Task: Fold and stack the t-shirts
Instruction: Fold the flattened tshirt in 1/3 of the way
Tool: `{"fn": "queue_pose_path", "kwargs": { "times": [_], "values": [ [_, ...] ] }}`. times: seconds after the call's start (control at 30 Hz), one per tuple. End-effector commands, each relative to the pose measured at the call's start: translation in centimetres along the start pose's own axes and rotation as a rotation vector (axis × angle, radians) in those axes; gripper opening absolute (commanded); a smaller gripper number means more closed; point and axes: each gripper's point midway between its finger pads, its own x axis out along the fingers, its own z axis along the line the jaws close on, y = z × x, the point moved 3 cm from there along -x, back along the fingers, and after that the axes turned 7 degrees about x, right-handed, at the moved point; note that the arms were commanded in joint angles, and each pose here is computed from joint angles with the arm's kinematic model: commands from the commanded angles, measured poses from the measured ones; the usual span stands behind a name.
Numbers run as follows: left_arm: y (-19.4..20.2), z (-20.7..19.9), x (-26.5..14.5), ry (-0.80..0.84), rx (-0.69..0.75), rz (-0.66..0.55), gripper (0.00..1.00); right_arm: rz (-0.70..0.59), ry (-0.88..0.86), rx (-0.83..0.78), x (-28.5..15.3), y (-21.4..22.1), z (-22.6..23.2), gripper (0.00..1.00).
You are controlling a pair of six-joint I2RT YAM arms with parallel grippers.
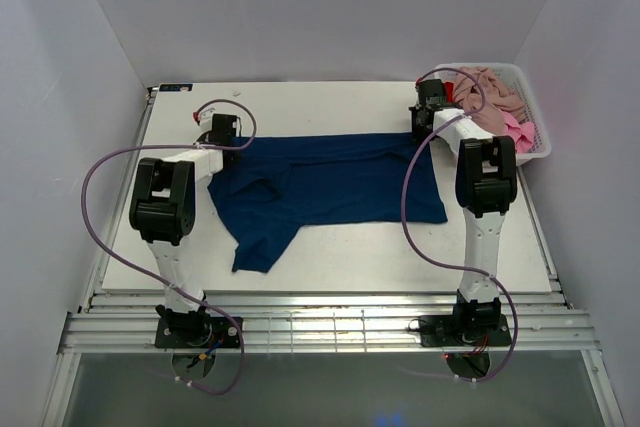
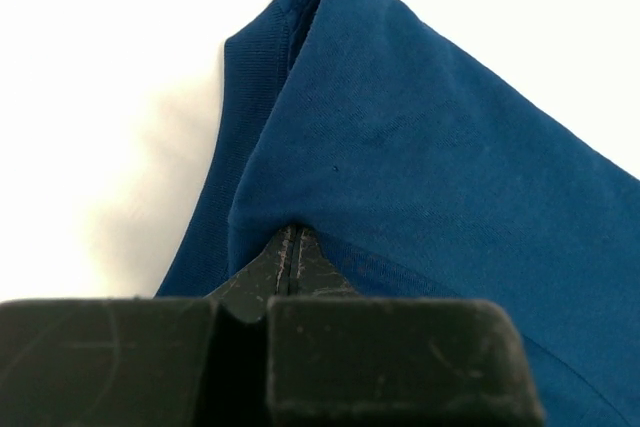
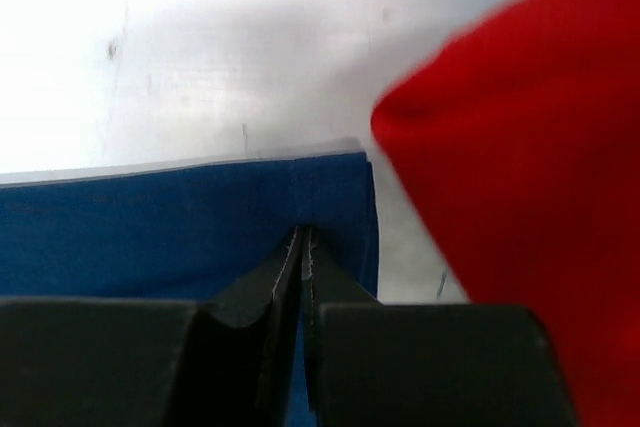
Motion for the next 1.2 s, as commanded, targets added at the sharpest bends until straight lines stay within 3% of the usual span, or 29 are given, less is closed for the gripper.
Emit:
{"fn": "queue_pose_path", "kwargs": {
  "times": [0.0,0.27,0.4,0.5,0.63,0.87,1.17],
  "values": [
    [2.6,1.2,2.1,-0.038,0.076,0.134,0.0,0.064,0.093,-0.042,2.6,0.9,-2.7,0.08],
    [-1.2,-1.0,2.5,0.031,0.09,0.062,0.0,-0.082,0.081,-0.075,0.1,-3.0,-2.7,0.11],
    [-3.4,-1.8,2.5,0.059,0.093,0.001,0.0,-0.23,0.012,-0.058,-5.3,-5.5,-2.1,0.19],
    [-5.1,-2.6,2.5,0.084,0.095,-0.042,0.0,-0.263,-0.048,-0.055,-7.6,-5.4,-1.5,0.24],
    [-6.5,-3.3,2.2,0.104,0.088,-0.069,0.0,-0.221,-0.118,-0.054,-7.8,-4.3,-0.6,0.28],
    [-7.4,-3.5,-1.1,0.126,0.068,-0.129,0.0,-0.125,-0.238,-0.048,-6.0,-1.6,1.4,0.25],
    [-3.8,-4.2,-2.7,0.198,0.046,-0.031,0.0,-0.019,-0.289,-0.051,-3.2,0.9,2.4,0.25]
  ]
}}
